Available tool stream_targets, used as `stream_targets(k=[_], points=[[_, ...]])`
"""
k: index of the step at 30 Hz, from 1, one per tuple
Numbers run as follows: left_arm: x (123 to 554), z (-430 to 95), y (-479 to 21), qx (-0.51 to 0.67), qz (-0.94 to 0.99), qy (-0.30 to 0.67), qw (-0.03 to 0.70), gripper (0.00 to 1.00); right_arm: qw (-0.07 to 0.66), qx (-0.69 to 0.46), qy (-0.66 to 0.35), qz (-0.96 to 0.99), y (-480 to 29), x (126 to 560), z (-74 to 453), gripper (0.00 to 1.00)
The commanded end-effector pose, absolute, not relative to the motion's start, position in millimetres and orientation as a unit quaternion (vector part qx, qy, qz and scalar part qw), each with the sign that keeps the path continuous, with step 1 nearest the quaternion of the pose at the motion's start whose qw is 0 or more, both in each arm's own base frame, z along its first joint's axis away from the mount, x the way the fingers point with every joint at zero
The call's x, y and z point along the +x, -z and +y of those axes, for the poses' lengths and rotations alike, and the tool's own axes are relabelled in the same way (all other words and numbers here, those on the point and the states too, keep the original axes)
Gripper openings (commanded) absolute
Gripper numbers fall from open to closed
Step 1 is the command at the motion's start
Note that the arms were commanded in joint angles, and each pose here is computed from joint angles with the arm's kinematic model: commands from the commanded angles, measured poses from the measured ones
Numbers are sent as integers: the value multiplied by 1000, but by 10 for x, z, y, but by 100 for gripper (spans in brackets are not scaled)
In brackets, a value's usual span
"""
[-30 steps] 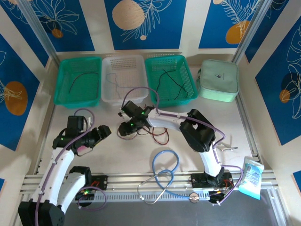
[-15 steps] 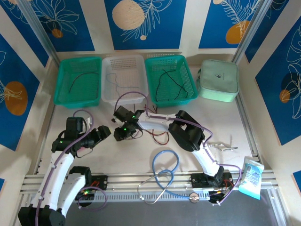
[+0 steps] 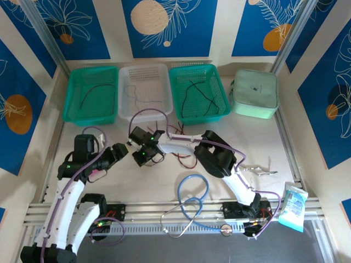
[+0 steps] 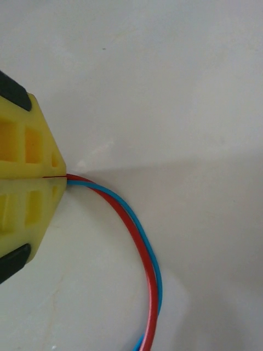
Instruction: Untangle the cables
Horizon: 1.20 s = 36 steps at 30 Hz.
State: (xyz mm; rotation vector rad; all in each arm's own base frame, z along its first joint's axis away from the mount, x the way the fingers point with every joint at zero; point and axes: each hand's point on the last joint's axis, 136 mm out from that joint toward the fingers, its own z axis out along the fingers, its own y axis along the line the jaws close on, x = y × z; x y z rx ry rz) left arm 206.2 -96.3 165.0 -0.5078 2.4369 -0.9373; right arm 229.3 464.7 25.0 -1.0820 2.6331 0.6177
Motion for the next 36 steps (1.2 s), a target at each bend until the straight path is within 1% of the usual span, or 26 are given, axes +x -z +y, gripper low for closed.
stream_targets(k=[1,5,9,13,19,21,23,26,29,31,32,36], points=[[2124,-1012,-2024,-176,873,372,263,72,146,-369,-262,880,-690,2295,4625,0],[2144,-1046,-2212,-167,865,385,273,69,169,-371,-357,840,-1122,2242,4638,0],[2153,-1102,-2303,-163,855,408,275,68,190,-370,-398,818,-1381,2229,4560,0],[2161,-1162,-2376,-162,843,433,274,68,225,-382,-423,790,-1612,2166,4490,0],[2208,-1270,-2635,-150,815,480,287,67,291,-378,-454,752,-1916,2180,4301,0],[2214,-1269,-2691,-146,815,478,293,67,297,-369,-451,756,-1932,2231,4218,0],[2209,-1215,-2667,-148,827,455,296,68,295,-355,-422,780,-1875,2323,4157,0],[2215,-1118,-2524,-156,847,414,295,70,259,-295,-366,844,-1653,2509,4095,4],[2238,-1097,-2365,-162,856,401,284,70,220,-265,-318,883,-1394,2548,4140,13],[2238,-1087,-2287,-165,859,396,278,70,211,-252,-279,902,-1248,2572,4175,22],[2238,-1084,-2260,-166,860,395,278,70,207,-236,-256,915,-1170,2599,4177,25],[2229,-1076,-2187,-170,860,394,276,70,199,-211,-221,931,-1006,2633,4304,34]])
